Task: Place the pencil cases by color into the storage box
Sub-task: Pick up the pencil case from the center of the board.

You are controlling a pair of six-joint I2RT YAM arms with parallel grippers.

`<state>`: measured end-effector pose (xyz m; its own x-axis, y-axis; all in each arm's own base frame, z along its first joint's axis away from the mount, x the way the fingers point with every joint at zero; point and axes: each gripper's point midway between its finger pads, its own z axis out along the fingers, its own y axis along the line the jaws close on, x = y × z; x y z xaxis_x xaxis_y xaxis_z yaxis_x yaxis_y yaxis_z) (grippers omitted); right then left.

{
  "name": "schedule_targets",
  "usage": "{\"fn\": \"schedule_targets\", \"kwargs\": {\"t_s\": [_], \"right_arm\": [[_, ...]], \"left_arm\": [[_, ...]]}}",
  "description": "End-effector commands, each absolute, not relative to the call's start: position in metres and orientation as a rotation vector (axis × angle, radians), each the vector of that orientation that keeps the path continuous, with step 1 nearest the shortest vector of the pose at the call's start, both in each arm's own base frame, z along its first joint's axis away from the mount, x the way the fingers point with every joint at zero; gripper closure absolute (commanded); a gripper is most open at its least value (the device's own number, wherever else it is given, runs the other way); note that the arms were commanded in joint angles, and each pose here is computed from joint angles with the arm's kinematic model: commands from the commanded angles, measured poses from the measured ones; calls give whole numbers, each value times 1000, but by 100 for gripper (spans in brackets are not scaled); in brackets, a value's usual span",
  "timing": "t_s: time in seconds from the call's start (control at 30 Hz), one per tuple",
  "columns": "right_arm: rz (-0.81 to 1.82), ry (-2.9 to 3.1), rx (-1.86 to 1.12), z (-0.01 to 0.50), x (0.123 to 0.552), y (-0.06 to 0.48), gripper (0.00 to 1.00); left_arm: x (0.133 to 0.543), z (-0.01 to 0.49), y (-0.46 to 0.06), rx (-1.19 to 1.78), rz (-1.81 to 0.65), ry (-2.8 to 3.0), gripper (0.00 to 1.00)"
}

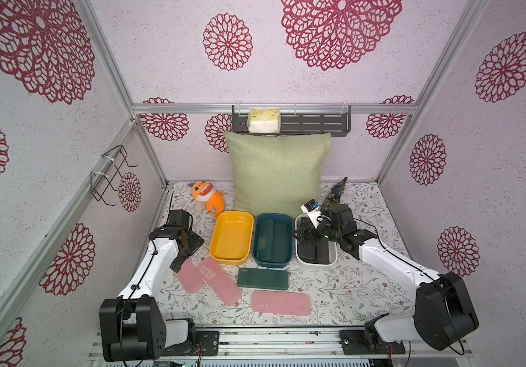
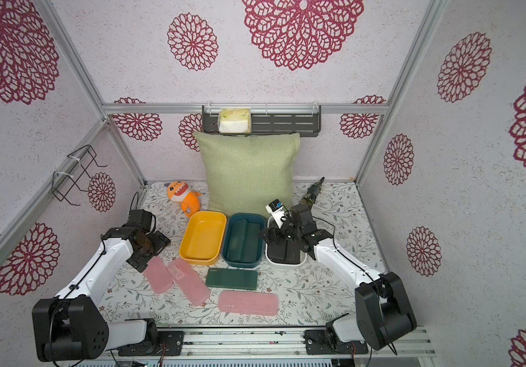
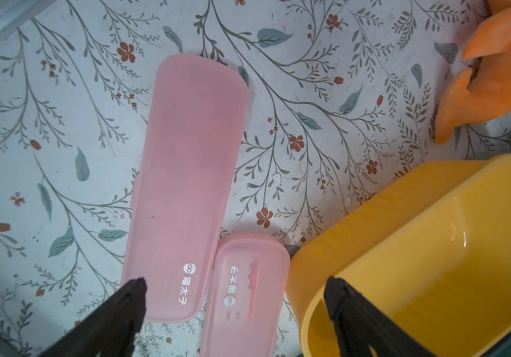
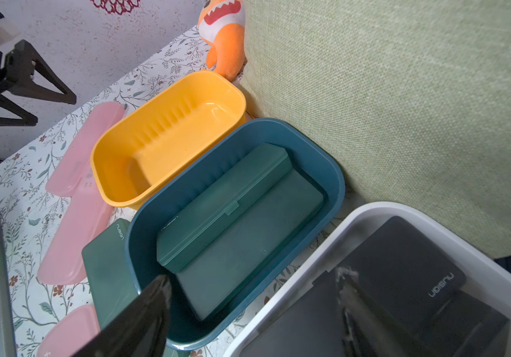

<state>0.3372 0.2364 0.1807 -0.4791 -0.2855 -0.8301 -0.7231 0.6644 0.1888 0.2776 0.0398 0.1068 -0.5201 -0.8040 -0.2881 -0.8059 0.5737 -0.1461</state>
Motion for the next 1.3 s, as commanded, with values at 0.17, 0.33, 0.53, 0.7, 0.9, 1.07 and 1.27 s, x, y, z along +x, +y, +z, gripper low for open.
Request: {"fn": "schedule_targets", "kwargs": {"t_s": [0.17,0.33,0.53,0.7,0.9,1.07,1.27], "right_arm": [[686,2030,-804,185,338,241,14],[679,2041,-801,183,338,240,14],[665,2056,-797,178,339,239,14],[652,2069,-795,176,340,238,14],[642,2081,-796,173,340,238,14],[633,2090,-793,171,340,237,14],[622,2094,-793,171,339,237,14]], "left_arm": [[273,74,46,-1274,2,2601,3],[269,51,47,-1264,11,2679,3],[267,41,53,-1244,43,2723,3],[267,37,59,-1242,57,2730,3],[268,31,63,-1247,44,2730,3],[271,21,61,-1253,14,2741,3],[271,9,61,-1271,8,2752,0]]}}
